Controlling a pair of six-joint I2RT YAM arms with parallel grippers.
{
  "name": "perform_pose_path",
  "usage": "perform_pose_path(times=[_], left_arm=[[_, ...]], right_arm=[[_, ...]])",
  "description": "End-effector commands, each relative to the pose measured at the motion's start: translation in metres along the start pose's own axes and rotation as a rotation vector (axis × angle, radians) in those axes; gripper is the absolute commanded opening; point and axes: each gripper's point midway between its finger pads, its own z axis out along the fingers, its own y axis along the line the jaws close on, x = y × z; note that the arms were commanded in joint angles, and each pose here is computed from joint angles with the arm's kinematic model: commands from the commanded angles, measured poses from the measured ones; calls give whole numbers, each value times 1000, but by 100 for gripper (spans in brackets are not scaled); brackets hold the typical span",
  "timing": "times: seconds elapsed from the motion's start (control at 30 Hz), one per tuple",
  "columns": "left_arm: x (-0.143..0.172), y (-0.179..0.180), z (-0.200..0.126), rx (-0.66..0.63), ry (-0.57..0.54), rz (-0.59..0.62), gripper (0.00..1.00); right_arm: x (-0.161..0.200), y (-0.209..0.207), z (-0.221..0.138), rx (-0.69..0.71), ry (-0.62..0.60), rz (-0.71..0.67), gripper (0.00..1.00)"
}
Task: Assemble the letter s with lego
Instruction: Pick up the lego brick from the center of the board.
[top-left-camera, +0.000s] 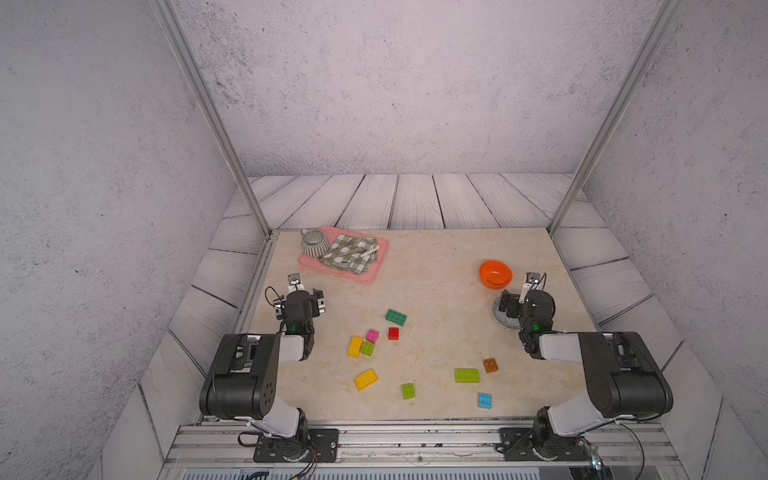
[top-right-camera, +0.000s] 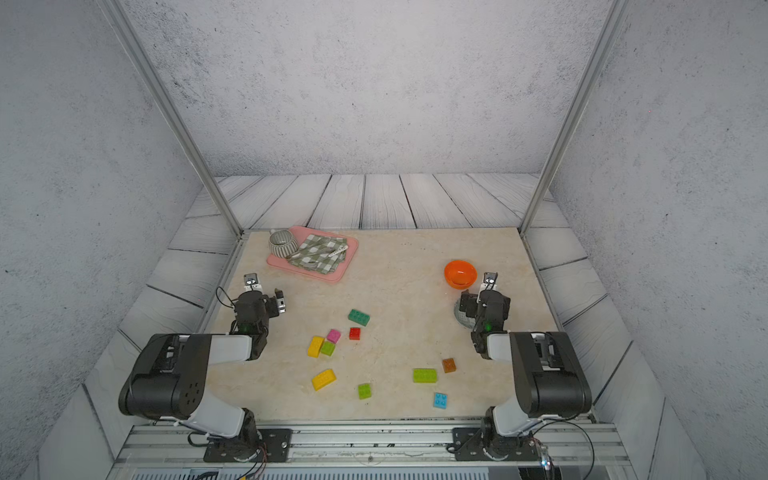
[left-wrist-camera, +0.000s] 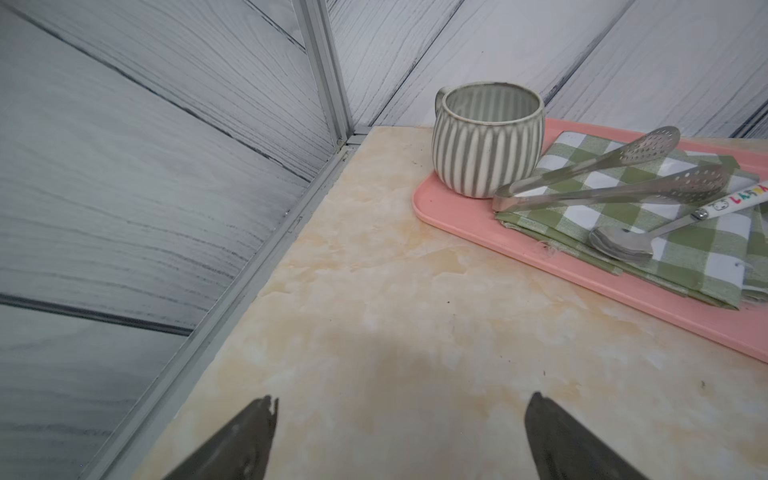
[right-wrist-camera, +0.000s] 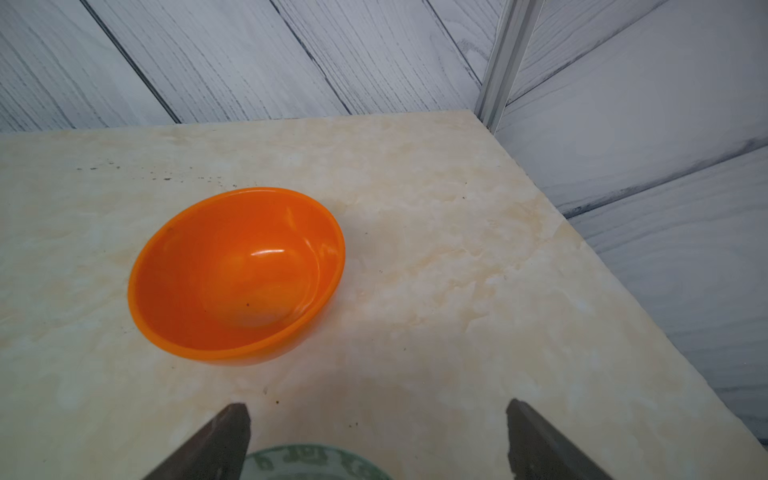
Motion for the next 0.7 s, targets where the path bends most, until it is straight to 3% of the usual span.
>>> perform_pose_path(times=[0.0,0.67], left_arm=[[-10,2,0,-3,-18,-11,99],[-9,2,1,1,-15,-11,99]], right_arm=[[-6,0,1,-4,-7,-5,99],[-6,1,1,-7,-7,-7,99]])
